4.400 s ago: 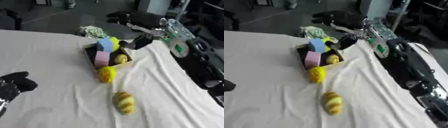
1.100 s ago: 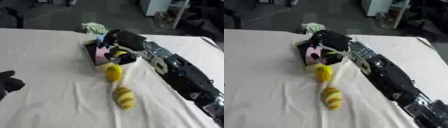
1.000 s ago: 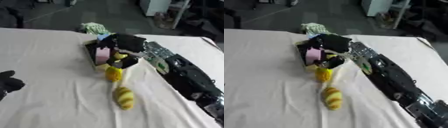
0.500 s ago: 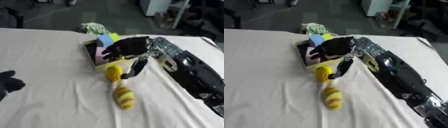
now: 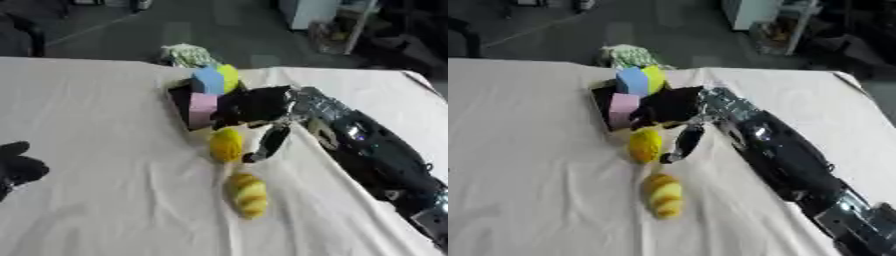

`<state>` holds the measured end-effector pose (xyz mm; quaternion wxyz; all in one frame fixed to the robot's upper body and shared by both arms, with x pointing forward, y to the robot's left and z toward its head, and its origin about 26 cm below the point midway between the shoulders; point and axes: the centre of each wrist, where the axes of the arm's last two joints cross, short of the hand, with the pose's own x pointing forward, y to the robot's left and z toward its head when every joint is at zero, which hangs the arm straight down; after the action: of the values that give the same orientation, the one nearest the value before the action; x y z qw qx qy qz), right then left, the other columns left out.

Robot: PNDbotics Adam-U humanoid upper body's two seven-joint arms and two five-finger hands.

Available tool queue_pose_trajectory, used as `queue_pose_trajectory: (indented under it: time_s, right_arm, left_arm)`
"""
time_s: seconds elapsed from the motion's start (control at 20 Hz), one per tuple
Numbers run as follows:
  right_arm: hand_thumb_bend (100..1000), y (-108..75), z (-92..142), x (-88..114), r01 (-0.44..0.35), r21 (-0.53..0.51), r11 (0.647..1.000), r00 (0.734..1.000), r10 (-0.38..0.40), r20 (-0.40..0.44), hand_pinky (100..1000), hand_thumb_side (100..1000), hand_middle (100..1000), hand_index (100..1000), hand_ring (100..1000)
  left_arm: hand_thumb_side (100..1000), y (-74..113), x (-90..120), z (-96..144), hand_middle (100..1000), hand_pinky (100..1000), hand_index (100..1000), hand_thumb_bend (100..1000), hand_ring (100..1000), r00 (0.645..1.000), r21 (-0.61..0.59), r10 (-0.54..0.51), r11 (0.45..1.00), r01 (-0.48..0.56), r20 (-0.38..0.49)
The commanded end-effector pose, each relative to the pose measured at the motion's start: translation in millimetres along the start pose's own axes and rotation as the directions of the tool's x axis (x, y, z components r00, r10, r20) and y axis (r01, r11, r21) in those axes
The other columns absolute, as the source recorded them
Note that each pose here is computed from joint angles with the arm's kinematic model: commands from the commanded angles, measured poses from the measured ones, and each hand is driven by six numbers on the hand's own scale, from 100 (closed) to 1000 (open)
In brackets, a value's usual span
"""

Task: Pick up objects on the table and place them in the box.

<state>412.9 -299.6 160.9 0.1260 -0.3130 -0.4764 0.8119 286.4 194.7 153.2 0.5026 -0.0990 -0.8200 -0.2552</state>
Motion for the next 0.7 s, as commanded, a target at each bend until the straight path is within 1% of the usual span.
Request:
queue_pose_trajectory:
  time_s: [0.05, 0.15, 0.2, 0.25, 0.3, 0.35, 0.4, 0.45, 0.5, 0.6, 0.65, 0.7]
  right_arm:
    - [382, -1.2, 4.3, -9.7, -0.027, -0.042, 0.999, 0.999, 0.025, -0.041, 880, 539, 928, 851, 930]
    - [385, 1.4, 3.7, -10.2, -0.028, -0.089, 0.996, 0.998, 0.023, -0.052, 872, 537, 907, 804, 917]
    - [379, 2.1, 3.4, -10.3, -0.028, -0.118, 0.993, 0.998, 0.021, -0.058, 868, 525, 893, 768, 909]
    - [390, 2.6, 3.2, -10.6, -0.029, -0.150, 0.988, 0.998, 0.020, -0.064, 863, 524, 875, 710, 900]
    - [368, 3.0, 3.1, -10.7, -0.033, -0.180, 0.983, 0.997, 0.020, -0.071, 857, 497, 857, 657, 888]
    - [346, 4.1, 3.0, -10.8, -0.030, -0.216, 0.976, 0.997, 0.013, -0.077, 847, 460, 829, 579, 870]
    - [307, 5.1, 3.4, -11.4, -0.022, -0.255, 0.967, 0.996, 0.001, -0.086, 837, 415, 801, 530, 849]
    - [307, 6.9, 3.9, -12.0, -0.011, -0.287, 0.958, 0.995, -0.016, -0.094, 837, 415, 801, 530, 849]
    - [178, 10.6, 4.5, -13.0, 0.015, -0.321, 0.947, 0.993, -0.051, -0.104, 816, 307, 757, 480, 815]
    - [119, 15.2, 7.2, -17.6, 0.076, -0.381, 0.921, 0.983, -0.132, -0.124, 805, 254, 731, 452, 795]
    - [100, 15.6, 9.0, -20.5, 0.101, -0.403, 0.910, 0.977, -0.168, -0.134, 800, 229, 719, 446, 786]
    - [100, 14.6, 11.4, -24.6, 0.124, -0.424, 0.897, 0.968, -0.202, -0.146, 797, 217, 712, 444, 781]
  left_arm:
    - [726, 1.3, 6.7, -1.2, 628, 813, 838, 100, 715, 1.000, 0.000, -0.013, 1.000, 0.013, 0.027]
    - [728, 1.3, 6.6, -1.1, 629, 813, 838, 100, 715, 1.000, 0.000, -0.012, 1.000, 0.012, 0.027]
    - [728, 1.2, 6.5, -1.1, 629, 813, 838, 100, 715, 1.000, 0.000, -0.012, 1.000, 0.012, 0.026]
    - [728, 1.2, 6.5, -1.1, 629, 813, 838, 100, 715, 1.000, 0.000, -0.012, 1.000, 0.012, 0.025]
    - [727, 1.2, 6.5, -1.1, 629, 813, 838, 100, 715, 1.000, 0.001, -0.012, 1.000, 0.012, 0.025]
    - [727, 1.2, 6.5, -1.0, 629, 813, 838, 100, 715, 1.000, 0.001, -0.012, 1.000, 0.012, 0.025]
    - [727, 1.3, 6.4, -1.0, 629, 813, 838, 100, 715, 1.000, 0.002, -0.012, 1.000, 0.012, 0.025]
    - [727, 1.4, 6.4, -0.9, 629, 813, 838, 100, 715, 1.000, 0.002, -0.012, 1.000, 0.012, 0.025]
    - [727, 1.5, 6.4, -0.9, 630, 814, 838, 100, 715, 1.000, 0.003, -0.012, 1.000, 0.012, 0.025]
    - [727, 1.6, 6.3, -0.8, 630, 814, 838, 100, 716, 1.000, 0.004, -0.011, 1.000, 0.011, 0.024]
    - [728, 1.6, 6.3, -0.7, 630, 814, 838, 100, 716, 1.000, 0.003, -0.011, 1.000, 0.011, 0.024]
    - [728, 1.6, 6.1, -0.6, 630, 815, 838, 100, 716, 1.000, 0.003, -0.011, 1.000, 0.011, 0.023]
